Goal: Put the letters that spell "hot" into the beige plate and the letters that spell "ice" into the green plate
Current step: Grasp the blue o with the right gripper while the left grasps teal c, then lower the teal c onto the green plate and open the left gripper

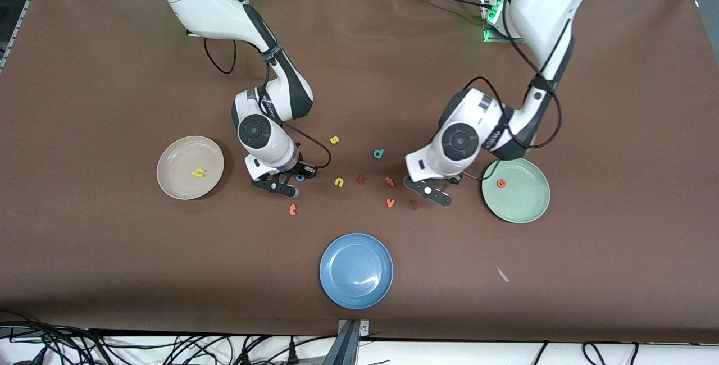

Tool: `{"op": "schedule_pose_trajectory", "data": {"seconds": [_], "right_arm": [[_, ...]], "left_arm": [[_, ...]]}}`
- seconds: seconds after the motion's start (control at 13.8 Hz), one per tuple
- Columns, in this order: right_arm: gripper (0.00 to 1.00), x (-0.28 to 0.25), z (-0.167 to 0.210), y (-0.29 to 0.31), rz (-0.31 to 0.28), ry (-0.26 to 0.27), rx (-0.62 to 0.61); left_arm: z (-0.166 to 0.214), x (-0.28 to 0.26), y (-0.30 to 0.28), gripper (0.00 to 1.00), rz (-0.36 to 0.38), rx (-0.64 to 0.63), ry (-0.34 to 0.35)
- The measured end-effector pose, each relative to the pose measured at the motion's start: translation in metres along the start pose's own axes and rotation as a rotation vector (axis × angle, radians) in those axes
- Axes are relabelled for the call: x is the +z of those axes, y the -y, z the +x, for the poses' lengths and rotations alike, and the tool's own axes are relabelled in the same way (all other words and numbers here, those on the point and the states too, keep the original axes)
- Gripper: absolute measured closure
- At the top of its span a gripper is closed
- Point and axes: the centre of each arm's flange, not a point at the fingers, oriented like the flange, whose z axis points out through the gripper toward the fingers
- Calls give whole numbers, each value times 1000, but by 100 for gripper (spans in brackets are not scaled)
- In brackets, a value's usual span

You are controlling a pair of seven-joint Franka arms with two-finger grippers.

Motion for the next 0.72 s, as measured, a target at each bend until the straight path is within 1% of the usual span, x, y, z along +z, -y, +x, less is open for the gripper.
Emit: {"op": "schedule_pose_trajectory", "data": {"seconds": [0.14,0.22,0.29,0.43,0.51,0.58,0.65,0.72], "right_arm": [[68,0,0,0,0,0,2],[73,0,1,0,1,-1,4],[73,-1,1,0,1,-2,4],[76,-1,2,0,2,-3,6],[81,-1,2,1,2,-3,7],[81,0,2,0,2,-3,7],[84,0,2,0,2,-3,8],[84,0,2,0,1,-4,8]], "left_arm": [[-9,-1,49,80,-12,50,27],[-15,1,76,80,-21,80,40],[-22,4,101,80,-32,109,51],[-37,10,146,80,-54,164,63],[-44,13,161,80,-62,183,68],[-49,17,172,80,-70,196,74],[-54,23,179,80,-76,204,86],[-59,32,183,80,-70,215,109]]}}
